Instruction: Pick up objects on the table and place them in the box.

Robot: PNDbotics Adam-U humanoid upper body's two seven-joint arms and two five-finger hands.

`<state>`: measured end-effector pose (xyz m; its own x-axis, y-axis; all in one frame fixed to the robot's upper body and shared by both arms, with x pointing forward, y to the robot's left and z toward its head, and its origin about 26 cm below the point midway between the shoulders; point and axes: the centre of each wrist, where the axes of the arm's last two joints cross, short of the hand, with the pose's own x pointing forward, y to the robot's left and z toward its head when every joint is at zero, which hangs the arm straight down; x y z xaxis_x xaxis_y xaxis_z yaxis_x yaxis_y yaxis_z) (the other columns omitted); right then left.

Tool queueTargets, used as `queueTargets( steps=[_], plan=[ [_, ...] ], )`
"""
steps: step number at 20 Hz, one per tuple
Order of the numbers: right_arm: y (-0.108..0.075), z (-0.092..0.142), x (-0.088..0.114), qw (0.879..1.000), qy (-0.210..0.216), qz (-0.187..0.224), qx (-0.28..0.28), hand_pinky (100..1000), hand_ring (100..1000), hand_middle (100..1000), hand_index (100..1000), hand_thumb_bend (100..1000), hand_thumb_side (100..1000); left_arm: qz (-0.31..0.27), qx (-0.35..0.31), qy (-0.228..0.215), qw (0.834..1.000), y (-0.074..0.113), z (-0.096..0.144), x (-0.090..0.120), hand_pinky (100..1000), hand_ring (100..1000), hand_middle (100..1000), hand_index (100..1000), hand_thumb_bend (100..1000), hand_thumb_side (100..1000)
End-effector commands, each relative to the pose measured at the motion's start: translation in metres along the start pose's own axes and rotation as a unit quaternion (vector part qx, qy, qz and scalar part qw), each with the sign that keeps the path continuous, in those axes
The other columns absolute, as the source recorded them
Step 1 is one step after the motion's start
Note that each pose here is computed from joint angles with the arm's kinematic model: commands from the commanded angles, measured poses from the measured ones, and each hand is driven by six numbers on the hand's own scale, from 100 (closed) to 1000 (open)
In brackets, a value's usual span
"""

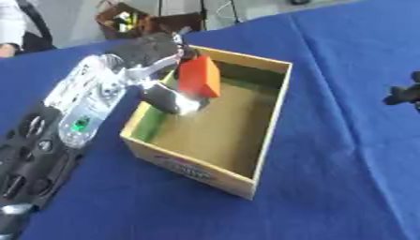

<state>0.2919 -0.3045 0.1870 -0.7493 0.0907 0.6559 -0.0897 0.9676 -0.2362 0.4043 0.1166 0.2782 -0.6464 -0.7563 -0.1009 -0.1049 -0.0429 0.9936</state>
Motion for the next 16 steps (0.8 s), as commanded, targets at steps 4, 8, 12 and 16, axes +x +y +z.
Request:
queueTargets(
  steps=[4, 8, 12, 16],
  plan=[
    [0.0, -0.004, 0.007, 1.0, -0.012, 0.008, 0.004, 847, 618, 533, 751, 100, 850, 0.003, -0.026, -0.008, 1.0, -0.01, -0.008, 0.0, 100, 285, 360, 517, 100, 501],
    [0.001, -0.005, 0.006, 1.0, -0.011, 0.007, 0.004, 847, 618, 533, 751, 100, 852, 0.009, -0.042, -0.01, 0.999, -0.019, -0.012, -0.001, 100, 317, 391, 544, 100, 495],
    [0.002, -0.005, 0.006, 1.0, -0.009, 0.006, 0.006, 848, 618, 533, 750, 100, 854, 0.003, -0.052, -0.021, 0.998, -0.019, -0.013, 0.0, 100, 409, 495, 664, 100, 476],
    [0.003, -0.005, 0.006, 1.0, -0.009, 0.005, 0.006, 848, 618, 532, 750, 100, 855, -0.014, -0.092, -0.031, 0.995, -0.022, -0.014, 0.001, 280, 556, 666, 786, 100, 474]
  ],
)
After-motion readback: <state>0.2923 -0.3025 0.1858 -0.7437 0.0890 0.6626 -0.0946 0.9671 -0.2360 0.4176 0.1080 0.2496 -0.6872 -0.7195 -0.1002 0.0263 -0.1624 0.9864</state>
